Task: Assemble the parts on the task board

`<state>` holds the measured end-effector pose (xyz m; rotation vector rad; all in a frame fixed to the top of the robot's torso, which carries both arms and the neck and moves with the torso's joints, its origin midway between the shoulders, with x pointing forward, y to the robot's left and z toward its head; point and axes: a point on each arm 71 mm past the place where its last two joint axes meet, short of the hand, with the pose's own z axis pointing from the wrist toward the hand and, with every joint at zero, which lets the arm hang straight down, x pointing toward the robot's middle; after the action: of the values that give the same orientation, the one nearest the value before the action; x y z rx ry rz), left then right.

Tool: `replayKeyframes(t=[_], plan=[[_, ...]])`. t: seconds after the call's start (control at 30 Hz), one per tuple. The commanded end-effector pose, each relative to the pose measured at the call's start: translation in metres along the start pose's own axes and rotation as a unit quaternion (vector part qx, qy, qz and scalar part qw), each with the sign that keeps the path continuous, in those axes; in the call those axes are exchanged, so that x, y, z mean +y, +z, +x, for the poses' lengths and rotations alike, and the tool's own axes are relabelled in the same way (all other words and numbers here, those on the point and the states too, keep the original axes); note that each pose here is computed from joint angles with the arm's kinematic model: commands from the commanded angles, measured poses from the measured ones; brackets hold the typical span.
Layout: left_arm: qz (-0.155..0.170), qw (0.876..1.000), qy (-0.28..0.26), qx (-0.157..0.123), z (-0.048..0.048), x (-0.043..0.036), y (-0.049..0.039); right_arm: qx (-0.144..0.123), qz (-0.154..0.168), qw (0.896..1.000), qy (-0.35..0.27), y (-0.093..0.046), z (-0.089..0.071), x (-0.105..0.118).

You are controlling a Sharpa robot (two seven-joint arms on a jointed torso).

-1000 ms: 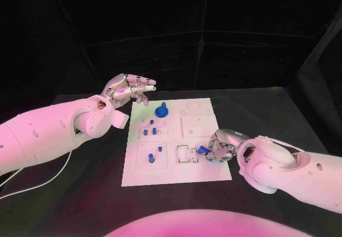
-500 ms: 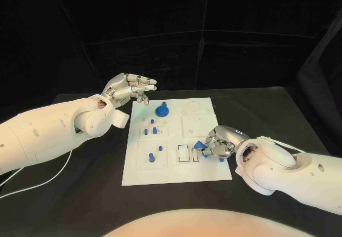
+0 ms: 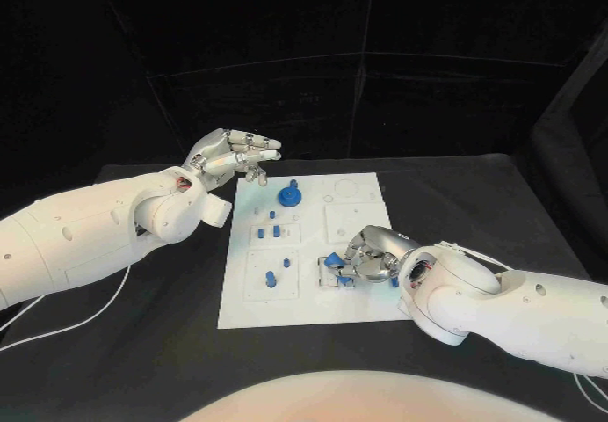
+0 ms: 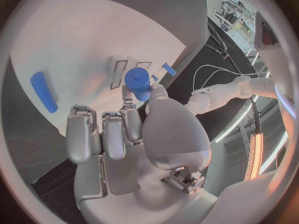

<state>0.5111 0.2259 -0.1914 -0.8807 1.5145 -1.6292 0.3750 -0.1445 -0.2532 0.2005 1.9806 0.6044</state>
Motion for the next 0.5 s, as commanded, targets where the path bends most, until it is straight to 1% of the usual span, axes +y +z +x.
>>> replayKeyframes(t=[0.03, 0.2, 0.5], plan=[[0.003, 1.0, -0.005, 0.006, 0.0022, -0.0015, 0.0009, 0.024, 0.009, 1.0, 0.01, 0.0033, 0.0043, 0.0015], [0.003, 1.0, -0.005, 0.005, 0.0019, -0.0016, 0.0007, 0.025, 0.016, 1.0, 0.011, 0.0068, 0.0059, 0.0024], [0.002, 1.0, -0.005, 0.006, 0.0022, -0.0016, 0.0005, 0.016, 0.022, 1.0, 0.008, 0.0128, 0.007, 0.0045]])
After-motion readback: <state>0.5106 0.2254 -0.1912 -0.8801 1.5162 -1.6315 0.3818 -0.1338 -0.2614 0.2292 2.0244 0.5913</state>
